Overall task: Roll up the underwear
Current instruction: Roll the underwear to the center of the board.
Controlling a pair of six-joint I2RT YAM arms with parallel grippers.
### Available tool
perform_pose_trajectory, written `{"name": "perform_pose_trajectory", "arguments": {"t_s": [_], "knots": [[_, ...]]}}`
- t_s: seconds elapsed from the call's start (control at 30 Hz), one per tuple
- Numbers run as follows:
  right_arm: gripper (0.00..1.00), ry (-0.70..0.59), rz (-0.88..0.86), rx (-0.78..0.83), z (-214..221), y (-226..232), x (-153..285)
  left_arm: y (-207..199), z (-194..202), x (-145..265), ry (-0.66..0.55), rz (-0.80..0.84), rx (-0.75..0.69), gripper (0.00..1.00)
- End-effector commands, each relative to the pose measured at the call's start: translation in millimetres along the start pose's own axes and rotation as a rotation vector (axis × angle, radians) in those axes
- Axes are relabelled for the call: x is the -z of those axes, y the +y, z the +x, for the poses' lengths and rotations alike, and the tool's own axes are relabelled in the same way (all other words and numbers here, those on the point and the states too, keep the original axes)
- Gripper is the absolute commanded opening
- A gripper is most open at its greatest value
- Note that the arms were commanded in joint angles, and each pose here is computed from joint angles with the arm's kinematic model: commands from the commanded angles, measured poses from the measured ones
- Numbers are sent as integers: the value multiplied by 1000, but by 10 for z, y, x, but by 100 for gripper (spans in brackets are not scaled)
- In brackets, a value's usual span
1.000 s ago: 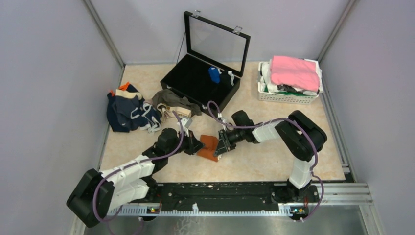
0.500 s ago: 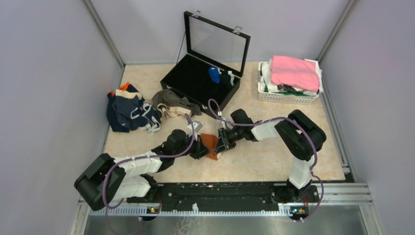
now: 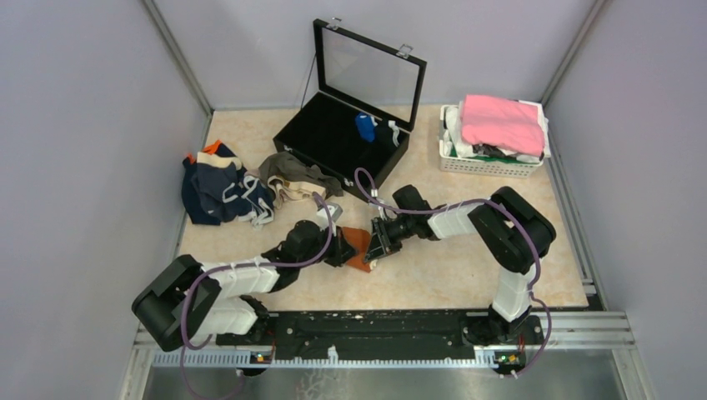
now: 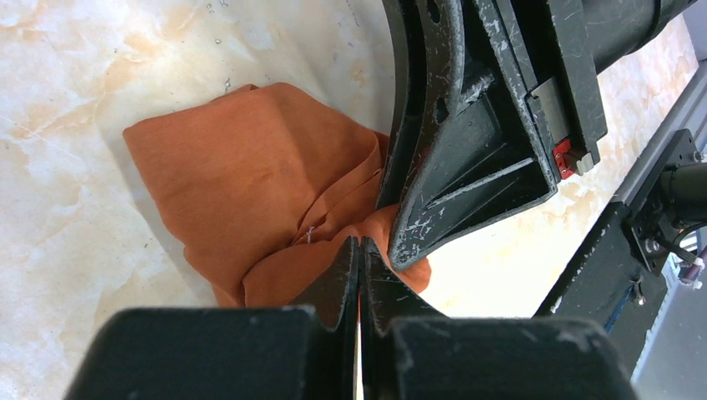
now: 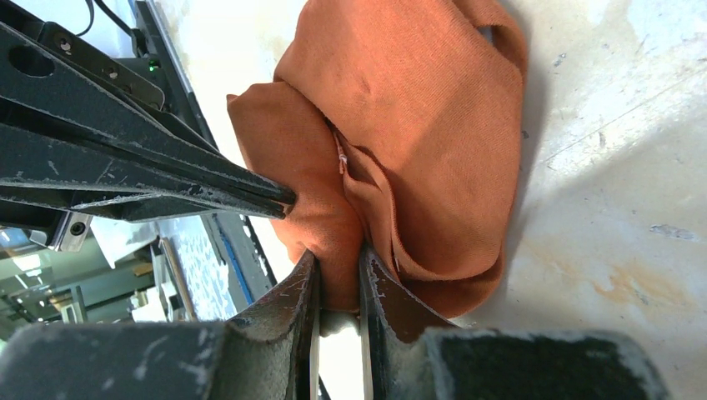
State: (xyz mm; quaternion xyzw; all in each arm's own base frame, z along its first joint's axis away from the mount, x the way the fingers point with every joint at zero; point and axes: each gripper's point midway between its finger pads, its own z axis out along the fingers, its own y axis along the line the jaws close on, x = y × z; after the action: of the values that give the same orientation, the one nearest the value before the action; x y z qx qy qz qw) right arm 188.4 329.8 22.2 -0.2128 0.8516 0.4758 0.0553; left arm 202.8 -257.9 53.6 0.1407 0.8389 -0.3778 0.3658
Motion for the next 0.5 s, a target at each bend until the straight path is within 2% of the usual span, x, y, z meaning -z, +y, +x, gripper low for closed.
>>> {"name": "perform_pose_trajectory", "arguments": {"t_s": [0.0,0.17,0.47], "knots": [[11,-41,91,-6,-124,-210,7,-25,-63,33,-50,13,1,0],[13,-47,99,-5,-139,-213,13,-5,-35,65,-52,4,6,0],[13,-49,106,-5,-142,-225,18,-316,-206,113,-74,79,-27,0]]}}
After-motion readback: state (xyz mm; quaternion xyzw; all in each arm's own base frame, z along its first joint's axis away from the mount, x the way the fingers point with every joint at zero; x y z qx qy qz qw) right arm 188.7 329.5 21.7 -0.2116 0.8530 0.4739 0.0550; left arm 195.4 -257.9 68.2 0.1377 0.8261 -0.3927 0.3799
